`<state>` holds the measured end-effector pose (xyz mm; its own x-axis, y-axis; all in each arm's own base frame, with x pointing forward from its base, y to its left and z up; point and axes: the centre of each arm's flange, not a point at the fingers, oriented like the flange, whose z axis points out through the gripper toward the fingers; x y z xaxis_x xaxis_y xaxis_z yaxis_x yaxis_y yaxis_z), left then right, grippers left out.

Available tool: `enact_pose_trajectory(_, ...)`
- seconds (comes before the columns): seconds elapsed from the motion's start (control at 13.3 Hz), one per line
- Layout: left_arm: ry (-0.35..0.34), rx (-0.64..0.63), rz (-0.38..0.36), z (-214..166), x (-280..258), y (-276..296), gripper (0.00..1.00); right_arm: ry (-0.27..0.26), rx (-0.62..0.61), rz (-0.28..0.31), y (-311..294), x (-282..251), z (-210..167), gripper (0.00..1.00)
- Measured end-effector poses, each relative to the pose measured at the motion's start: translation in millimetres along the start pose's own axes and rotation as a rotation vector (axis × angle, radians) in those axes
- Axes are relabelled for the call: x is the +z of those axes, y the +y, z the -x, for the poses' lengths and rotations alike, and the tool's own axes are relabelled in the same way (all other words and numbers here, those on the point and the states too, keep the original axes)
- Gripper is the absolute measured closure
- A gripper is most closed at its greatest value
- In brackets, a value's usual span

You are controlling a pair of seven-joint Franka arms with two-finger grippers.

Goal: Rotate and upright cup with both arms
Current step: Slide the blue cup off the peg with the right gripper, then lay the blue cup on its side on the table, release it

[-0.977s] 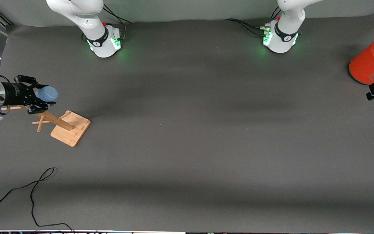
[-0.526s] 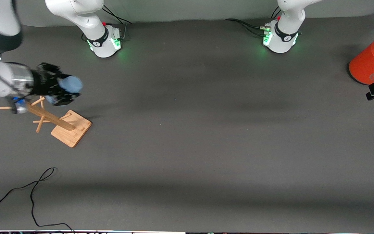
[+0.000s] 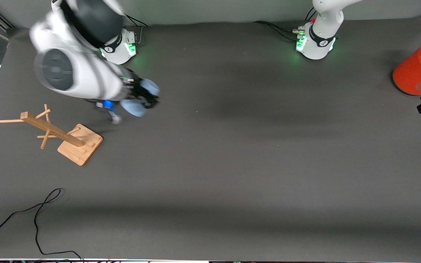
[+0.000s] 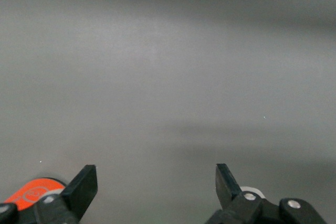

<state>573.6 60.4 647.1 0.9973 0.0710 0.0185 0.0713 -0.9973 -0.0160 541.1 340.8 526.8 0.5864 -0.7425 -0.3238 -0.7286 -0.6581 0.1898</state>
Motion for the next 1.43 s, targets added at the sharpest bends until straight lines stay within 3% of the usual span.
enact_pose_trajectory(0.3,-0.02,0.031,0.066,2.4,3.7,-12.4,0.0,0.317,-0.23,-0.082,-86.8,82.9,78.5,0.28)
enact_pose_trajectory(0.45,-0.053,0.049,0.066,5.2,7.6,-6.5,0.0,0.416,-0.445,-0.08,-120.1,144.2,107.0,0.28)
enact_pose_trajectory(0.6,-0.067,0.057,0.053,2.9,14.5,-3.8,0.0,0.422,-0.62,-0.061,-142.3,194.5,107.2,0.28)
enact_pose_trajectory(0.83,-0.103,0.046,0.057,-2.1,33.4,-12.1,0.0,0.372,-0.775,-0.034,-152.1,237.6,104.0,0.28)
enact_pose_trajectory(1.2,-0.115,0.02,0.058,-3.0,41.0,-28.5,0.0,0.363,-0.881,-0.005,-141.2,332.9,139.7,0.28)
enact_pose_trajectory(1.43,-0.115,0.024,0.059,-3.2,40.9,-26.3,0.0,0.366,-0.896,-0.005,-142.3,361.8,140.8,0.28)
